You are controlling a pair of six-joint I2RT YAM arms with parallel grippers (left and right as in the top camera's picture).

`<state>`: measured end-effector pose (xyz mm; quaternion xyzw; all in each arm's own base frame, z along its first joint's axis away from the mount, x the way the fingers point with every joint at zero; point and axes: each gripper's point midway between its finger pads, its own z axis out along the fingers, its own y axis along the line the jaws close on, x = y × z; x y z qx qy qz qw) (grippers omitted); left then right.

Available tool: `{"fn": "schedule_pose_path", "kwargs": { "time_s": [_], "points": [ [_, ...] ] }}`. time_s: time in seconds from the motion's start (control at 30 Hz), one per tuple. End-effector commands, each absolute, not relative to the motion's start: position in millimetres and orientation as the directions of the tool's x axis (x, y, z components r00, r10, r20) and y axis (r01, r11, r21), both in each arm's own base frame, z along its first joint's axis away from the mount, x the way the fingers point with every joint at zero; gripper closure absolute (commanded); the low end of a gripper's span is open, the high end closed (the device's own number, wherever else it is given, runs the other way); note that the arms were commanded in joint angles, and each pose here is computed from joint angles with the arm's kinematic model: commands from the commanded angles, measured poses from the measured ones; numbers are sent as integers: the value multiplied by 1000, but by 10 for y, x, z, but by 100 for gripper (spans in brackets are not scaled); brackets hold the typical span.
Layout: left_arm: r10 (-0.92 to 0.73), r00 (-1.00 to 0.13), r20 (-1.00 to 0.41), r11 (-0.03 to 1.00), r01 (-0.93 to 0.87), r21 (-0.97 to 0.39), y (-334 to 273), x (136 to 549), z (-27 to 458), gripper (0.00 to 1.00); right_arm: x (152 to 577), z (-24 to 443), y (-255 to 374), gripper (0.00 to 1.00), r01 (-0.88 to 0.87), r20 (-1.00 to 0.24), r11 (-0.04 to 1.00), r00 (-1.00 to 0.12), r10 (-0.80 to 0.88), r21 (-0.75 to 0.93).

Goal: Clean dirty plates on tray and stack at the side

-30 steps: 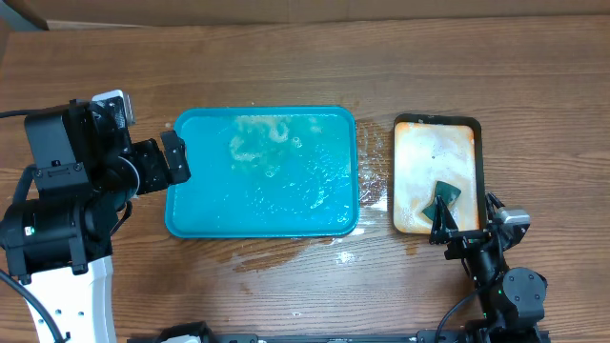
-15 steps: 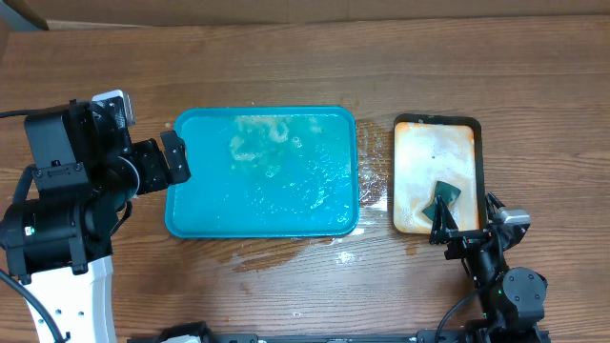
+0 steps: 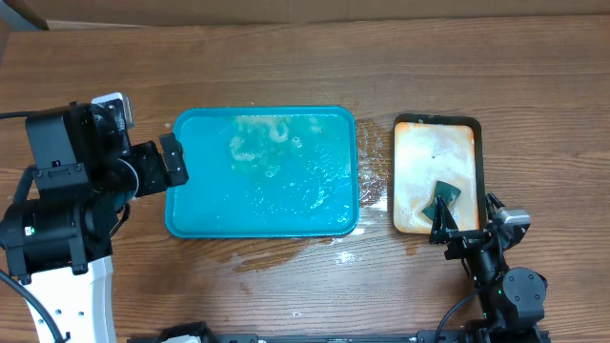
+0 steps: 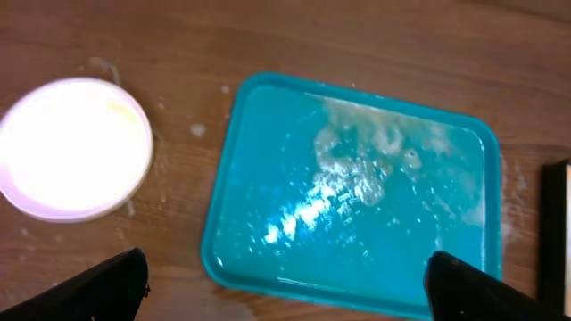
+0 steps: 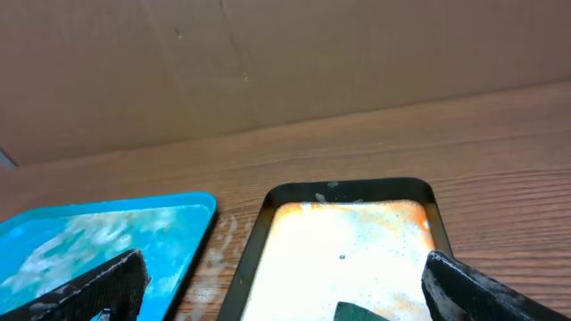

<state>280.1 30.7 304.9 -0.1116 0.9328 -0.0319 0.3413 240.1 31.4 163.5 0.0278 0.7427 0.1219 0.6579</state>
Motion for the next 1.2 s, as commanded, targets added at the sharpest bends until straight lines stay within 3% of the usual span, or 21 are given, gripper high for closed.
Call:
{"fn": "schedule_pose_path", "kwargs": {
  "time_s": [0.0,0.03,0.13,0.2,0.37,0.53,0.77,1.17],
  "points": [
    [-49,-689,-723,999,-37,-32,286,2966,3263,0,2403,1653,284,0,-105,-971,970,-119,208,221],
    [139,-558,-818,985,162,57,106,3131,3558,0,2403,1653,283,0,-105,-971,970,-119,208,221],
    [306,-293,-906,925,319,209,-118,3252,4064,0,2403,1653,284,0,-105,-971,970,-119,208,221],
    [403,-44,-914,858,366,361,-315,3201,4443,0,2403,1653,284,0,-105,-971,970,-119,208,221],
    [436,187,-881,829,297,473,-411,2948,4487,0,2403,1653,284,0,-105,-971,970,-119,208,221],
    [442,231,-867,826,272,494,-454,2638,3790,0,2403,1653,284,0,-105,-971,970,-119,208,221],
    [420,157,-894,837,314,449,-487,2424,2802,0,2403,1653,284,0,-105,-971,970,-119,208,221],
    [360,105,-927,849,376,372,-564,2305,2055,0,2403,1653,284,0,-105,-971,970,-119,208,221]
  ]
}}
